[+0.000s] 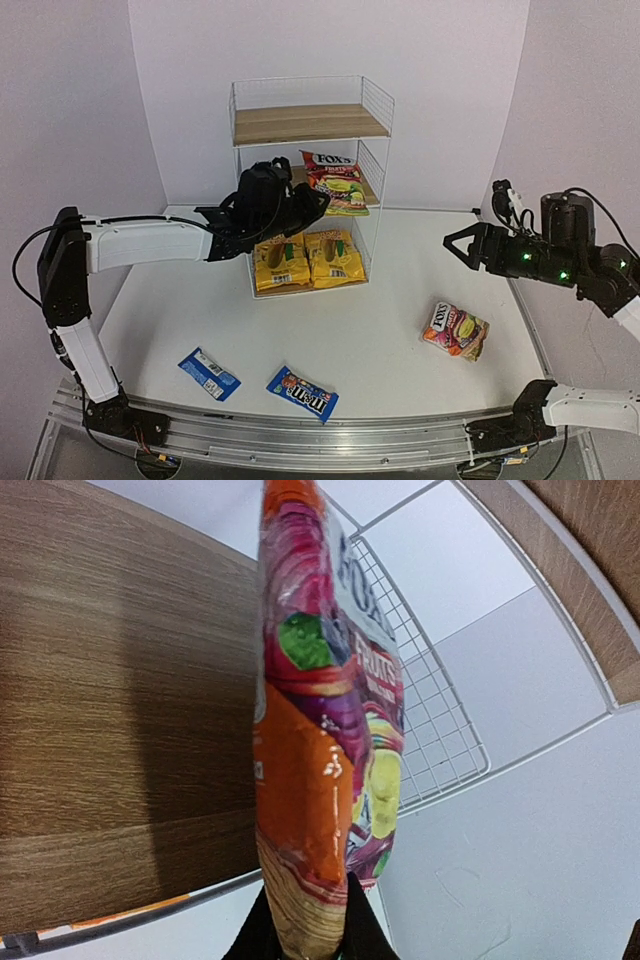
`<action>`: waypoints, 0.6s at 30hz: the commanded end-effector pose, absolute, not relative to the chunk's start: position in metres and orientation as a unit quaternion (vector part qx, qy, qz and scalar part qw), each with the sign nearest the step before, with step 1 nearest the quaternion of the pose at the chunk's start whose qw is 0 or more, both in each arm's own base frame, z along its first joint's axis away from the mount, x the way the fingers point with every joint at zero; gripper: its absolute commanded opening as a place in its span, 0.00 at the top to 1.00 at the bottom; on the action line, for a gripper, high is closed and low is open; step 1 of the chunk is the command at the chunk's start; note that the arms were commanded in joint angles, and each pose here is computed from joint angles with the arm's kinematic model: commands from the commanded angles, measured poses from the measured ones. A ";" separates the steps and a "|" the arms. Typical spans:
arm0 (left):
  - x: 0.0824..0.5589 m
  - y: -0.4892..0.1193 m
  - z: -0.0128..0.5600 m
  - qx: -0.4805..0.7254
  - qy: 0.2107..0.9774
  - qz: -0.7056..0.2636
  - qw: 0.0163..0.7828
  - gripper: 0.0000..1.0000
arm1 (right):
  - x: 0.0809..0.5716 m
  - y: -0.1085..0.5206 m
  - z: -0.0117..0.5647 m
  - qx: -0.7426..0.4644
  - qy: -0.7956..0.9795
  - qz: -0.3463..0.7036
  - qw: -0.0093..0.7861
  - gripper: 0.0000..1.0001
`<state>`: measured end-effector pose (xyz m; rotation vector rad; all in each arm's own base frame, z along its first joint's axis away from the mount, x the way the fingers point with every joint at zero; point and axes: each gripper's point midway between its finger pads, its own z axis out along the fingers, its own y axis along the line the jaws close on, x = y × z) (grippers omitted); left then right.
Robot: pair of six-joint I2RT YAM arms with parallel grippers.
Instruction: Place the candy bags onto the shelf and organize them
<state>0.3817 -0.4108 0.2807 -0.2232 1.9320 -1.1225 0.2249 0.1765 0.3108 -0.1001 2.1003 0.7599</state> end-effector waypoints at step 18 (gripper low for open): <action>0.410 -0.424 0.330 -0.141 0.718 -0.508 0.454 0.86 | 0.224 0.172 0.321 -0.011 0.825 0.331 0.459 0.24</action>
